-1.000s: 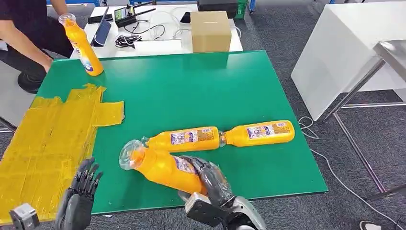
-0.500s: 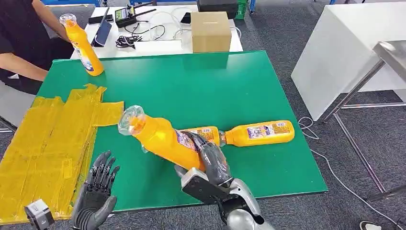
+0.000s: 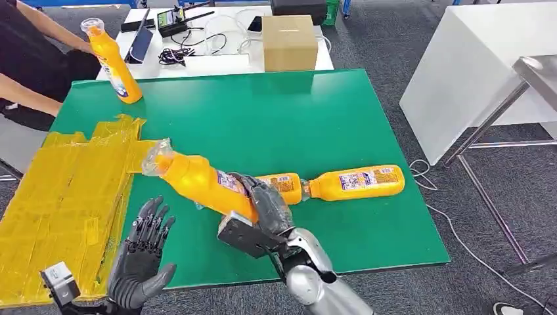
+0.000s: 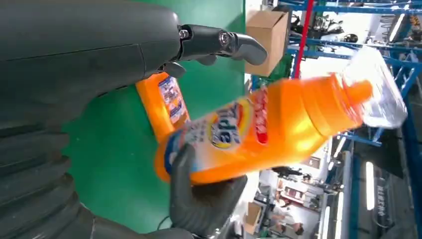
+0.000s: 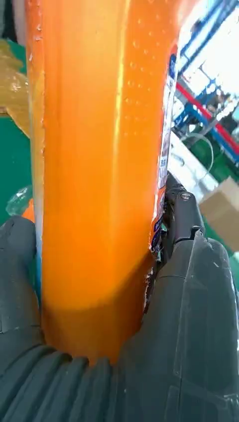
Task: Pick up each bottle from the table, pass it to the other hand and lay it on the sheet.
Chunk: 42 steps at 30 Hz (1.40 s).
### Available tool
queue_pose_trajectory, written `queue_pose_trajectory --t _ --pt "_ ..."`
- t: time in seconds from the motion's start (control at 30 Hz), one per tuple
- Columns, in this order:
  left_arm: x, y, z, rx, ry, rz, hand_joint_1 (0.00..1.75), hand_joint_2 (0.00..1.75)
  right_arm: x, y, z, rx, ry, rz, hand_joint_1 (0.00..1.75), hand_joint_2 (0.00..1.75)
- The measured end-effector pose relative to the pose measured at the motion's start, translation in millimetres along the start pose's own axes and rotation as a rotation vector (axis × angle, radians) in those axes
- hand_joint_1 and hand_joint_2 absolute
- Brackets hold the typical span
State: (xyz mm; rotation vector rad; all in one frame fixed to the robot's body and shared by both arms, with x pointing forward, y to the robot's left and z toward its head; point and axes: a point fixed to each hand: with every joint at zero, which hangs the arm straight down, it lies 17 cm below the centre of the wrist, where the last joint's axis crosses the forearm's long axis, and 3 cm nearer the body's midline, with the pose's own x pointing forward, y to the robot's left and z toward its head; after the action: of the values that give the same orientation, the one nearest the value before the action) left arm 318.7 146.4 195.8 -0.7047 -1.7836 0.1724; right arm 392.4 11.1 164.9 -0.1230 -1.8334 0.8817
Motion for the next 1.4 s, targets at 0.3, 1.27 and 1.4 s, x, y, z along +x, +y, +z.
queue_pose_trajectory --t 0.3,1.27,1.4 --pt "3 12 -6 0.04 -0.004 0.039 0.0 1.75 25 14 -10 -0.001 -0.061 0.147 1.75 1.75" --pt "9 91 3 0.251 -0.006 0.118 0.0 1.75 110 75 -4 0.128 -0.272 0.21 1.75 1.75" --pt "10 97 4 0.273 -0.011 0.121 0.0 1.75 113 85 -3 0.168 -0.267 0.162 1.75 1.75"
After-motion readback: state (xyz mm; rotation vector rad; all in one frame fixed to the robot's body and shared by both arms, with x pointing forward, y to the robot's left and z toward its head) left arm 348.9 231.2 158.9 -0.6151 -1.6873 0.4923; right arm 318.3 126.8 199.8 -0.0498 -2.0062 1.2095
